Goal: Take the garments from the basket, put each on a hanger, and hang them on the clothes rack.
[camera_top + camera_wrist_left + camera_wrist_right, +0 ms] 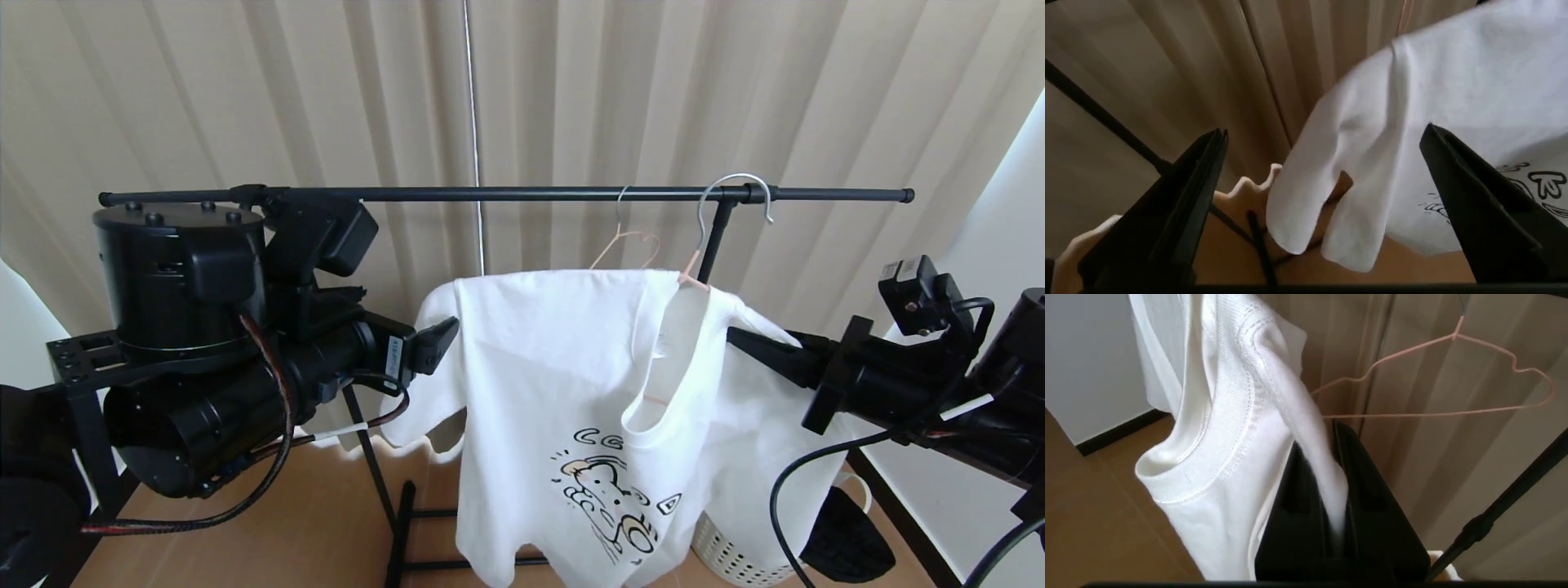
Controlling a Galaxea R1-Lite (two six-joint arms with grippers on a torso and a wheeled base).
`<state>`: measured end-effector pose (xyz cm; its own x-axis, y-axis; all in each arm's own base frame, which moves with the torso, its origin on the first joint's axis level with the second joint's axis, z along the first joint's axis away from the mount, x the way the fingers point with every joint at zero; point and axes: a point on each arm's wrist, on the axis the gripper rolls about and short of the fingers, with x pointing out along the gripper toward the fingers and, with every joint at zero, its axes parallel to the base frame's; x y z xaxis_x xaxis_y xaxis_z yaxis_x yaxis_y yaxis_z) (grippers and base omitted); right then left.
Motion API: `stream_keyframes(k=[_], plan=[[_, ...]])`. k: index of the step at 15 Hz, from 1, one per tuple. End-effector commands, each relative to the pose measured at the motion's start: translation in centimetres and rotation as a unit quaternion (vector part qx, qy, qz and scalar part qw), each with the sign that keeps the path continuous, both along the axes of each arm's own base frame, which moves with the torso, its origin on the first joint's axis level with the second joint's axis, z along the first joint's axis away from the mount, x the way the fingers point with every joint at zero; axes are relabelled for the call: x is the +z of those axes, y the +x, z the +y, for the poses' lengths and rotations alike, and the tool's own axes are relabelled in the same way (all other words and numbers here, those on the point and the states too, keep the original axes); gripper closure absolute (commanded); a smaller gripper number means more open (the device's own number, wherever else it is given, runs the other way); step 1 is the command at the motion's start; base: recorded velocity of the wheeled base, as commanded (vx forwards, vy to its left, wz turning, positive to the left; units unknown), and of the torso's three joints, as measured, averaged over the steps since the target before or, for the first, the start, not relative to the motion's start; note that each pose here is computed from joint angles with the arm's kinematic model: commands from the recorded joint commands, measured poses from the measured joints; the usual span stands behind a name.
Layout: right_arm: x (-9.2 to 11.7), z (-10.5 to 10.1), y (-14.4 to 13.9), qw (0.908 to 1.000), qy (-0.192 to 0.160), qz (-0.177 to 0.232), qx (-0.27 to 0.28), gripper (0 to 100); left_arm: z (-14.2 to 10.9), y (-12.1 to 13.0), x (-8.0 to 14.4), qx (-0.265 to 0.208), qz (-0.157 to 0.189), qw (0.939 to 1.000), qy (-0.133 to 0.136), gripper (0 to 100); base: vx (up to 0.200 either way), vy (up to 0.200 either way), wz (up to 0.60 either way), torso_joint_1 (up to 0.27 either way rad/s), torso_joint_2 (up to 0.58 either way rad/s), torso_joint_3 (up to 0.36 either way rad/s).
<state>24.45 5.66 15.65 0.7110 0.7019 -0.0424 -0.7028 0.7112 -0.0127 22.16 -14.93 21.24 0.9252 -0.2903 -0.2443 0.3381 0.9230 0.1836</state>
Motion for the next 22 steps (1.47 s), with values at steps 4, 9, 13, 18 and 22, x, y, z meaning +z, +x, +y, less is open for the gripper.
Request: stream_keyframes(k=[4,9,13,18,22], plan=[[0.2,-0.7,-0.5,1.0,-0.001,-0.006,-0.002,100,0.7,0.1,-2.8,0.002,0.029,0.9994,0.017,0,0.0,0.0,0.0,0.0,0.0,0.0],[0.2,-0.7,-0.6,1.0,-0.001,-0.005,-0.002,100,0.4,0.4,-6.0,0.003,0.048,0.9985,0.027,0,0.0,0.0,0.0,0.0,0.0,0.0],[0.2,-0.7,-0.5,1.0,-0.001,-0.005,-0.002,100,0.2,0.9,-6.2,0.005,0.04,0.9989,0.023,100,0.0,0.0,0.0,0.0,0.0,0.0],[0.2,-1.1,-0.2,0.9999,0.0,-0.005,-0.011,100,0.5,0.4,-5.6,0.008,0.031,0.9994,0.017,100,0.0,0.0,0.0,0.0,0.0,0.0],[0.3,-1.5,0.0,0.9998,0.001,-0.006,-0.016,100,2.0,-0.1,-5.8,0.028,0.036,0.9989,0.014,100,0.0,0.0,0.0,0.0,0.0,0.0]])
